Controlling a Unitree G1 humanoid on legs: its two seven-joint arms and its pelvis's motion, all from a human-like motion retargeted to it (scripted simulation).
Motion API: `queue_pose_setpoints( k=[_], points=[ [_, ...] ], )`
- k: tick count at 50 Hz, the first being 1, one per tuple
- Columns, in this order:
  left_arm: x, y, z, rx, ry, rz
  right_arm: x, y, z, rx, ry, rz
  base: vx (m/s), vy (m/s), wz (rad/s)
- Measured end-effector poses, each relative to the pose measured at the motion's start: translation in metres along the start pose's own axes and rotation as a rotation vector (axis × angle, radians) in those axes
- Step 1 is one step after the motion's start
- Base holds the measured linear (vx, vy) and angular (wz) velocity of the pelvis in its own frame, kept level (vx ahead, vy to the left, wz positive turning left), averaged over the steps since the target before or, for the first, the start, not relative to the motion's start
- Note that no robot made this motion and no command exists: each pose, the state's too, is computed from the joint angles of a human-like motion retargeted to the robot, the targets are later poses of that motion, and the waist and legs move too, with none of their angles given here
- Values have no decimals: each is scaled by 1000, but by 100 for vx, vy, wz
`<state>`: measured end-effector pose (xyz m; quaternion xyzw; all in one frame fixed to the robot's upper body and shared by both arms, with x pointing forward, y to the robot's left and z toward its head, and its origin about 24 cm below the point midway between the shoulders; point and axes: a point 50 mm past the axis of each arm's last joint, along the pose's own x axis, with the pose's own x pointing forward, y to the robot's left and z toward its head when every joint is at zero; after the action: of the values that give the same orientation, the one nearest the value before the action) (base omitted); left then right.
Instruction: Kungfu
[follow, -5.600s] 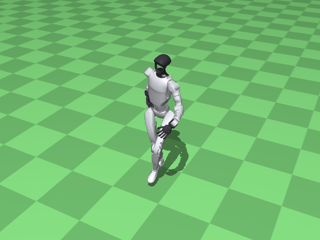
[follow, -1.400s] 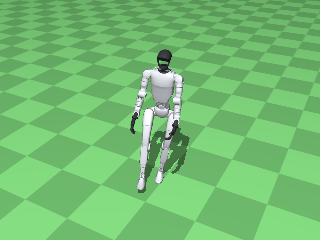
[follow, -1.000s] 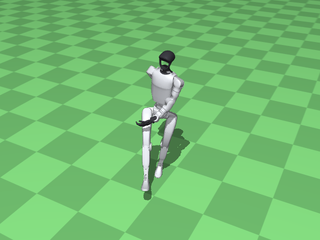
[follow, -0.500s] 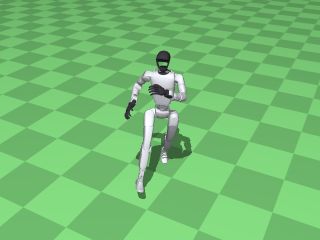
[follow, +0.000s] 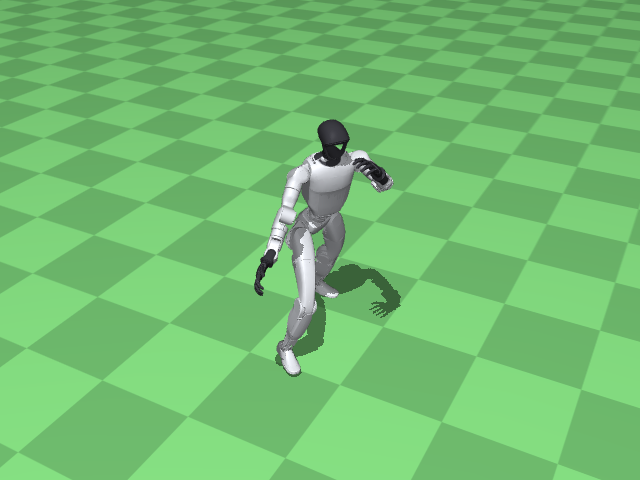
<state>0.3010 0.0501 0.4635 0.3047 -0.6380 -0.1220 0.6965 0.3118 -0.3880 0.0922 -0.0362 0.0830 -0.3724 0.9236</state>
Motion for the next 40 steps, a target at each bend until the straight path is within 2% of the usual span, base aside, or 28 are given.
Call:
queue_pose_setpoints(
  k=[10, 17, 22, 26, 31, 33, 36, 38, 40],
  points=[
    [-18, -5, -21, 121, 77, 32, 4, -14, 14, 42, -29, -94, -12, -8, 47],
    [-19, -15, -26, 82, 109, 16, 6, -4, 27, 87, -67, -61, -9, 2, 12],
    [-22, -40, -36, 54, 173, -48, 5, 9, 32, 202, -94, -11, -10, 9, -14],
    [-42, -80, -56, 57, 304, -236, -3, 37, 24, 390, -73, 103, -16, 15, -27],
    [-137, -156, -95, -107, 694, -568, -35, 99, -17, 606, 31, 348, -9, 22, 11],
    [-211, -197, -96, -226, 844, -772, -66, 137, -54, 646, 170, 527, 1, 16, 3],
    [-350, -238, -63, -423, 1059, -1039, -136, 179, -118, 655, 381, 876, 3, 8, 6],
    [-427, -258, -19, -589, 1287, -1021, -186, 187, -155, 650, 511, 1092, 14, 11, 28],
    [-466, -280, 35, -953, 1484, -792, -232, 188, -187, 614, 641, 1119, 14, 10, 49]
  ],
)
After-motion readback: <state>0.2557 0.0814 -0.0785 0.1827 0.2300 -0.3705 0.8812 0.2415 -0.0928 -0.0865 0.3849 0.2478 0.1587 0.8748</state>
